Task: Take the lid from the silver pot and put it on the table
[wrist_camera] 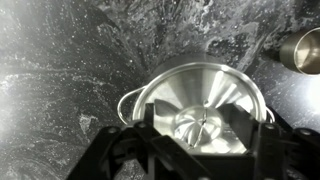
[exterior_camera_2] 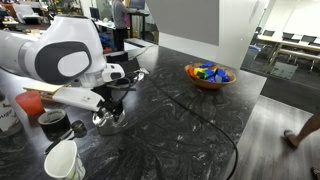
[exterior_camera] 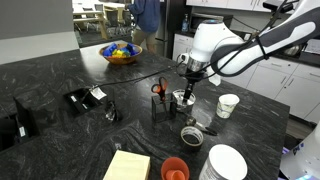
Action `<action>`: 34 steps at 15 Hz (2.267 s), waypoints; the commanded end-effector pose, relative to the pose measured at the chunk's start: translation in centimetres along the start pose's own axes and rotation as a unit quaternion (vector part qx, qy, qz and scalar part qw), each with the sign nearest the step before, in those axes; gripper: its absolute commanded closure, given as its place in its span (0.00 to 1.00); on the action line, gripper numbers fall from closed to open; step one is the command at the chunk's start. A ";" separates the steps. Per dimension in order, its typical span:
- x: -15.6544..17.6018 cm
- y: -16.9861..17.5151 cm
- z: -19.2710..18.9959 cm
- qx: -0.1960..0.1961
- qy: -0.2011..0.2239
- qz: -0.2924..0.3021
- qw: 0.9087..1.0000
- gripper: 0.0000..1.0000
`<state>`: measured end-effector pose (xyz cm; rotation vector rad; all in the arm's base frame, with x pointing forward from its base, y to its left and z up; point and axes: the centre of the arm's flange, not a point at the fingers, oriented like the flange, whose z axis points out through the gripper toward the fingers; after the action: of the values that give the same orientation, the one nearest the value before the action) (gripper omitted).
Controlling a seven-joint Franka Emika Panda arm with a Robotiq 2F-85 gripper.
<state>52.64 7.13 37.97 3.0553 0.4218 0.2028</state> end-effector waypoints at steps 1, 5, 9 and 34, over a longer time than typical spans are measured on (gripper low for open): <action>0.1 -0.3 0.0 -0.008 0.002 -0.005 1.000 0.53; 0.2 -0.6 -0.3 -0.006 0.003 -0.009 1.000 0.81; 0.2 -0.6 -0.4 -0.006 0.004 -0.012 1.000 1.00; -9.6 12.4 -4.1 0.011 0.019 0.222 0.975 0.99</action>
<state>47.75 -7.42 43.35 3.1228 -0.2112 0.2833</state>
